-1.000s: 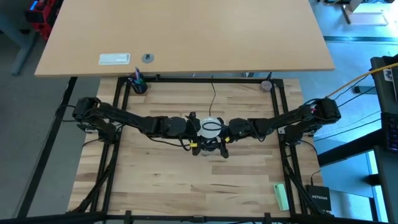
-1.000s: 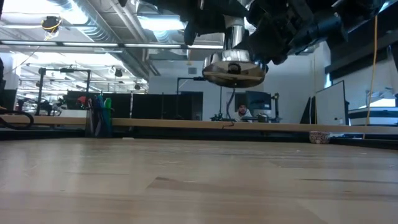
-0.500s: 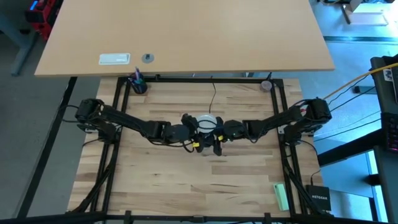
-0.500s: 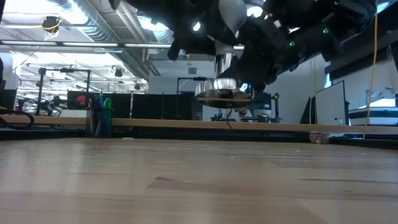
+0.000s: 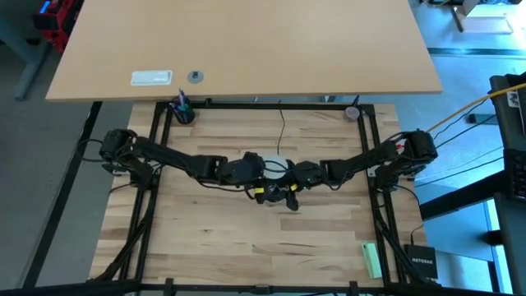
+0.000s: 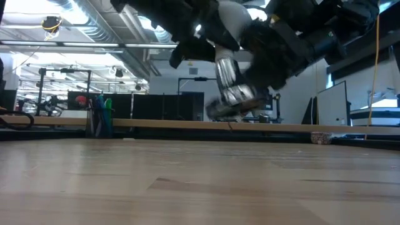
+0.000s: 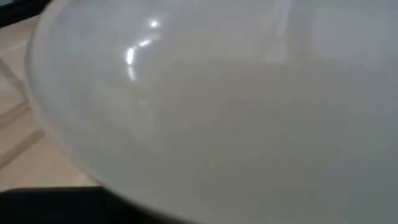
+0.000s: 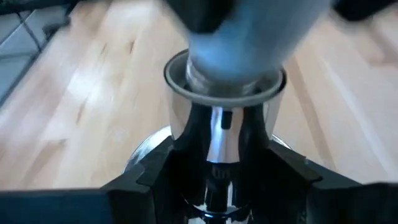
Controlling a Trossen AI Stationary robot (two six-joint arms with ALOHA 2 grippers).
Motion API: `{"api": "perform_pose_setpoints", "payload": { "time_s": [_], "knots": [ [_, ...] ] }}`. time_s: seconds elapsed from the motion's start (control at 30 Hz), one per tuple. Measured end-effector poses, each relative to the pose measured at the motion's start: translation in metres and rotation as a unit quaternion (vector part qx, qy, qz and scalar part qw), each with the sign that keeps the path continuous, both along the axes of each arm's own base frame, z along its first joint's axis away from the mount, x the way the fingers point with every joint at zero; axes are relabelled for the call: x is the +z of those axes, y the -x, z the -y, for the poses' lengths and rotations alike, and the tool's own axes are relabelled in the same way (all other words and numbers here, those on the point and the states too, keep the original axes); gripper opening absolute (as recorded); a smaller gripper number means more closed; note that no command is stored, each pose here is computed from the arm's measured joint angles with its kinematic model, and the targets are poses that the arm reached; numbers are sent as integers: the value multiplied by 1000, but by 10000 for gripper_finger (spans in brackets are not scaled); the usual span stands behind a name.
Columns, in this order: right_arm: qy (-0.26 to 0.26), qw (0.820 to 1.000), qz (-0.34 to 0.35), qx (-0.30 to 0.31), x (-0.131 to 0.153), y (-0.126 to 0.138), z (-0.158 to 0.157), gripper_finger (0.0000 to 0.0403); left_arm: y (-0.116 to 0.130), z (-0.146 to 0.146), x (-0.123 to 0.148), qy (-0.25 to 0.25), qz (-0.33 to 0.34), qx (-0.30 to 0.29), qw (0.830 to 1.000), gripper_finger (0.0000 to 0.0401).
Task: Screw lightbulb
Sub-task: Insert the lightbulb into the lamp
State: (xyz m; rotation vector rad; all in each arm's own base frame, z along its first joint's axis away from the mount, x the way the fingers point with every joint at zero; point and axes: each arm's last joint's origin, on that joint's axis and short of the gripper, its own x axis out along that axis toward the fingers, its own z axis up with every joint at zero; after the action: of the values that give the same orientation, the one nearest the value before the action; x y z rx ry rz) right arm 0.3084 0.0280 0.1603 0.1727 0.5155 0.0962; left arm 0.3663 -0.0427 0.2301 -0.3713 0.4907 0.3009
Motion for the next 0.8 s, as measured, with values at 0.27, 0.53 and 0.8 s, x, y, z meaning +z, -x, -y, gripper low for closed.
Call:
{"api": "perform_pose_setpoints", "payload": {
  "time_s": [0.27, 0.53, 0.8],
  "knots": [
    [8, 1000, 22, -10, 6, -4, 0, 182, -7, 2, 21, -52, 3, -6, 999, 137],
    [4, 997, 82, -7, 13, -2, 0, 182, -5, 16, 39, -105, 61, 2, 993, 137],
    [8, 996, 89, 5, 15, 0, 0, 182, -2, 18, 36, -107, 40, 3, 993, 137]
  ]
}}
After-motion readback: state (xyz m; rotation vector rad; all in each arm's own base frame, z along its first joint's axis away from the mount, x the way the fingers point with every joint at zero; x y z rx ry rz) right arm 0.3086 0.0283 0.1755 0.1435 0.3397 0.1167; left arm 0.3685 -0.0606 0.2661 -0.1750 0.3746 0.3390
